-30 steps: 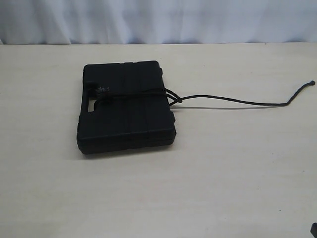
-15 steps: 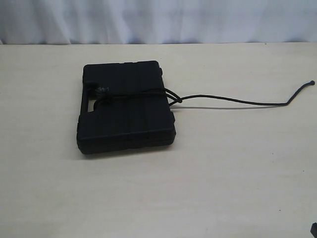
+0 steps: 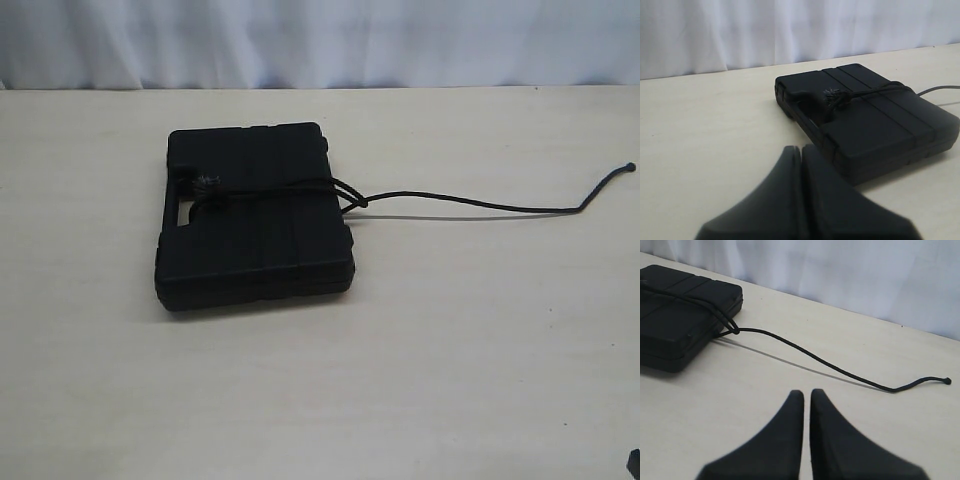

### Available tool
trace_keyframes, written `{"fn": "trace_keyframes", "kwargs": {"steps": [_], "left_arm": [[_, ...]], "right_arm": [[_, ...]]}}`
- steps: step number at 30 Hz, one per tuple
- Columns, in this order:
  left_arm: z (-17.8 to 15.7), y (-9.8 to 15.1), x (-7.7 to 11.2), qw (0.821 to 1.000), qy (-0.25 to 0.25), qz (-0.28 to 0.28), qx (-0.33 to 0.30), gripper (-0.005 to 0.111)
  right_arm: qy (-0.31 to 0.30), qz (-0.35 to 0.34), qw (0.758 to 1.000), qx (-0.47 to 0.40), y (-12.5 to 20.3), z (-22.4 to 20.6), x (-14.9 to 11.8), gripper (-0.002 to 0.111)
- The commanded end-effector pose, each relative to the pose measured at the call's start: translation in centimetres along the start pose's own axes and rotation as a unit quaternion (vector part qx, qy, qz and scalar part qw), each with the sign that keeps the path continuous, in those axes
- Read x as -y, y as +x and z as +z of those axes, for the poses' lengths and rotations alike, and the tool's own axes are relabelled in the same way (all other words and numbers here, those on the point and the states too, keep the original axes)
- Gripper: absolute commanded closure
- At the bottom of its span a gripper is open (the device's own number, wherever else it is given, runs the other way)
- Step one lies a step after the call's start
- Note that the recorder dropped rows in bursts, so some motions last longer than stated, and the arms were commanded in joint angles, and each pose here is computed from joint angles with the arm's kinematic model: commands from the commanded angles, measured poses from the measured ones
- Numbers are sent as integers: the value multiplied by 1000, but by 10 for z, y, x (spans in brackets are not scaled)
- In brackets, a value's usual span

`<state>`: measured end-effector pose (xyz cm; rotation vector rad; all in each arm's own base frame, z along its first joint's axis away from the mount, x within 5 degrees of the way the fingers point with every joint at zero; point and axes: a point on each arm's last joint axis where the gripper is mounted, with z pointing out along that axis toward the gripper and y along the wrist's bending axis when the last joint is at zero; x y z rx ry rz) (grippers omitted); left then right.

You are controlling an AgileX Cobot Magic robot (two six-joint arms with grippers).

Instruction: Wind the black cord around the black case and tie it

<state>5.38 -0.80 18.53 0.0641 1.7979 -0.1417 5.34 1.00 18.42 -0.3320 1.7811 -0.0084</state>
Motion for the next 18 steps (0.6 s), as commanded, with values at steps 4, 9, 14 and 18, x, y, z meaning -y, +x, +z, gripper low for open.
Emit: {"fn": "trace_keyframes", "kwargs": {"steps": [4,9,14,18], "left_arm": [[0,-1,0,1000,0,0,10,107],[0,-1,0,1000,0,-1,6,107],[0,-1,0,1000,0,-1,6,107],[0,-1,0,1000,0,-1,6,107]], "right_arm": [[1,3,1000,3,0,0,0,104],[1,3,1000,3,0,0,0,104],[1,3,1000,3,0,0,0,104],[1,2,1000,3,0,0,0,104]]}}
